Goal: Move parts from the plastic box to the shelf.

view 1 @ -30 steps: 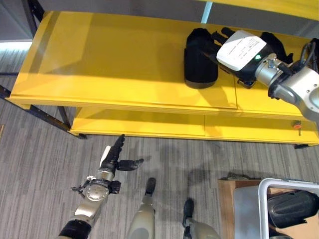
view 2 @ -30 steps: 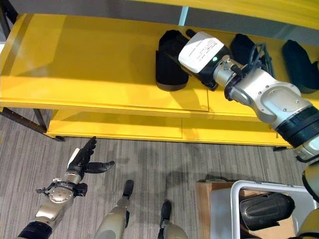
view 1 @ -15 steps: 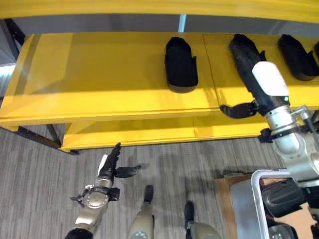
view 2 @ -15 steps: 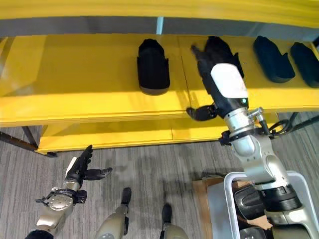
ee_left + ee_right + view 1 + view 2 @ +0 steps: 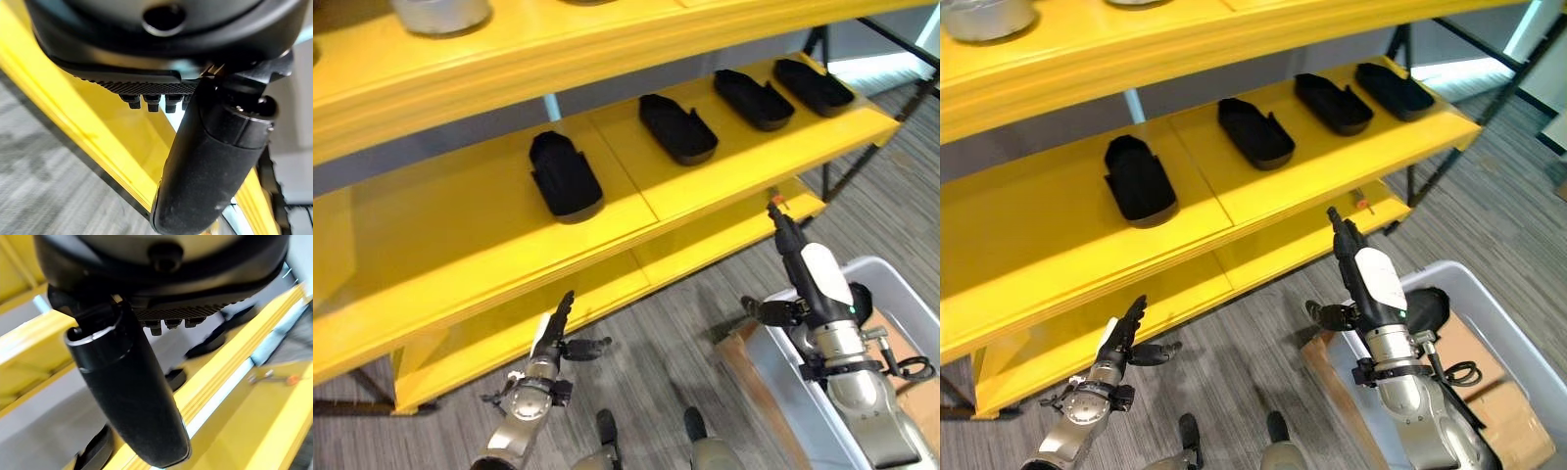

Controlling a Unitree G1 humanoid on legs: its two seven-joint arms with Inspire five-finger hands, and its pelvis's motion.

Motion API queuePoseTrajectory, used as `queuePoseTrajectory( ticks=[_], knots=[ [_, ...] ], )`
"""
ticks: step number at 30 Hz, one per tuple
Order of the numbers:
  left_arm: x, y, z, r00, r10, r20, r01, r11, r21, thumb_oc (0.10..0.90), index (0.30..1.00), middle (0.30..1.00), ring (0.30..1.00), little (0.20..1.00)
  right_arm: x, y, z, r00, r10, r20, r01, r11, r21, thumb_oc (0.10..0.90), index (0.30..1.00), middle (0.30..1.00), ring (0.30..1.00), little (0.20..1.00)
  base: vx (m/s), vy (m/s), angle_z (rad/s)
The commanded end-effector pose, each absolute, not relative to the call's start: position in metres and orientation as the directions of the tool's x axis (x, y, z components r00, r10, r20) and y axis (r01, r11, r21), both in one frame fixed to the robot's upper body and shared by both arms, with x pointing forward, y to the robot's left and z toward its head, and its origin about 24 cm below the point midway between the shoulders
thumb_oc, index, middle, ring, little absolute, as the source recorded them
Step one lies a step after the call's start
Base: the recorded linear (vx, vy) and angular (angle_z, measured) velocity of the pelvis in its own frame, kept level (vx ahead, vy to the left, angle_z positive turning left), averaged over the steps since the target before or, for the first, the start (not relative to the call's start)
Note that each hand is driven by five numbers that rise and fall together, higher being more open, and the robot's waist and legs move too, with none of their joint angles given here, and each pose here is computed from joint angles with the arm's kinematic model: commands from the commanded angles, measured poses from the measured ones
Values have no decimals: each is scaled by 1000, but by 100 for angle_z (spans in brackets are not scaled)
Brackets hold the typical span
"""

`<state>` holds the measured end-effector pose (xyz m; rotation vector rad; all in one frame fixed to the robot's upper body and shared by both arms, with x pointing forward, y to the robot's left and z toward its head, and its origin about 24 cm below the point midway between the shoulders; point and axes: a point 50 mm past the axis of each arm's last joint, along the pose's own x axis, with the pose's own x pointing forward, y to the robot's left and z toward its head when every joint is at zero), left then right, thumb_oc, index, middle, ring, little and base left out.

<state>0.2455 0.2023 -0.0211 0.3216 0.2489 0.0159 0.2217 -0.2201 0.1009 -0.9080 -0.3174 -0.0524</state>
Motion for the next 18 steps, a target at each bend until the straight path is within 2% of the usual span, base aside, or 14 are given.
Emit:
queuePoseTrajectory(
  ticks=[1, 4, 6, 12, 18],
  knots=[
    [261, 206, 12, 998, 50, -28, -37, 935, 353, 900, 1000, 1000, 1000, 1000, 233, -213, 135, 858, 130, 497, 342, 578, -741, 900, 1000, 1000, 1000, 1000, -102, 141, -141],
    [251, 217, 10, 995, 88, -44, -69, 940, 335, 900, 1000, 1000, 1000, 1000, 245, -204, 138, 849, 185, 495, 332, 540, -773, 900, 1000, 1000, 1000, 1000, -26, -136, -277],
    [249, 218, 6, 994, 90, -59, -67, 944, 322, 900, 1000, 1000, 1000, 1000, 242, -206, 139, 849, 187, 495, 335, 534, -776, 900, 1000, 1000, 1000, 1000, 49, -354, -117],
    [234, 216, -5, 991, 83, -106, -49, 957, 287, 900, 1000, 1000, 1000, 1000, 234, -212, 141, 853, 201, 481, 316, 535, -784, 900, 1000, 1000, 1000, 1000, 96, -234, -44],
    [233, 205, -9, 991, 58, -120, -26, 966, 259, 900, 1000, 1000, 1000, 1000, 225, -224, 149, 835, 178, 521, 376, 508, -775, 900, 1000, 1000, 1000, 1000, 17, -180, -30]
  ],
)
